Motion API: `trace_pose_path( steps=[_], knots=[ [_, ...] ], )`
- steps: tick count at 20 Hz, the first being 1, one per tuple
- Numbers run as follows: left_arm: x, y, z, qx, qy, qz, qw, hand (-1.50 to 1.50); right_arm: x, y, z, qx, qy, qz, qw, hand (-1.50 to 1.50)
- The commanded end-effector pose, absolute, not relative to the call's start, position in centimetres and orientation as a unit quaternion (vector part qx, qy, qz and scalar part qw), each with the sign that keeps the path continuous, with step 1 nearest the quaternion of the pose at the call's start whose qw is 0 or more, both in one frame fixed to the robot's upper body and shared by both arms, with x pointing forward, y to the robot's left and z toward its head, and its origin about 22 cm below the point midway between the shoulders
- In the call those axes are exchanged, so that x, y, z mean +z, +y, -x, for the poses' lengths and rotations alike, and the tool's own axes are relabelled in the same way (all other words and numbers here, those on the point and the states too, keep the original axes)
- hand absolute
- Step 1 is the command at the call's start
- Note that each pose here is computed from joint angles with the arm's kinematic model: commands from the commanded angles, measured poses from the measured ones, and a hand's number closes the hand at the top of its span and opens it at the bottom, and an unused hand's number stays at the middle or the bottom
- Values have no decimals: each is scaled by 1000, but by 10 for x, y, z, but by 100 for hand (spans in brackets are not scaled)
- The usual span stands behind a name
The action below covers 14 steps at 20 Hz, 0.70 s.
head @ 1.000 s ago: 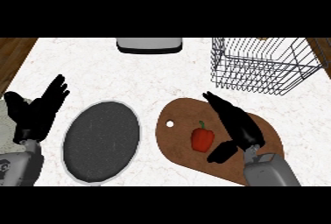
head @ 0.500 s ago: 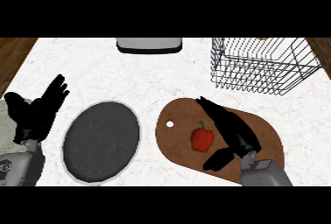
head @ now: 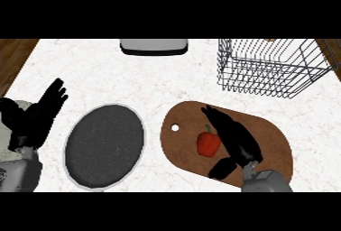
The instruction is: Pick the bell pepper from the cutting board and place it in the basket
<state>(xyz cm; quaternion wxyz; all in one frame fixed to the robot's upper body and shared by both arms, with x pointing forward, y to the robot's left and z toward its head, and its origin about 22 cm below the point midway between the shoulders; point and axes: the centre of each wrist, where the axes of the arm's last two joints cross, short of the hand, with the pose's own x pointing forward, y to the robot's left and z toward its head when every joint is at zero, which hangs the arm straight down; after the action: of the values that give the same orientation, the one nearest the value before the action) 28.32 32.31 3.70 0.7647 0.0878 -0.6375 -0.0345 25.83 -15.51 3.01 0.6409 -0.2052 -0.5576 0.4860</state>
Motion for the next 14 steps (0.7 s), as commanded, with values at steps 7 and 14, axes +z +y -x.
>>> trace_pose_path(
  steps=[7, 14],
  knots=[
    [33, 308, -292, -33, -638, -85, 764, 0, 26, -142, -281, 551, -535, 223, 600, 150],
    [44, 336, -299, -30, -636, -89, 766, 0, 7, -133, -258, 559, -531, 224, 596, 150]
  ],
)
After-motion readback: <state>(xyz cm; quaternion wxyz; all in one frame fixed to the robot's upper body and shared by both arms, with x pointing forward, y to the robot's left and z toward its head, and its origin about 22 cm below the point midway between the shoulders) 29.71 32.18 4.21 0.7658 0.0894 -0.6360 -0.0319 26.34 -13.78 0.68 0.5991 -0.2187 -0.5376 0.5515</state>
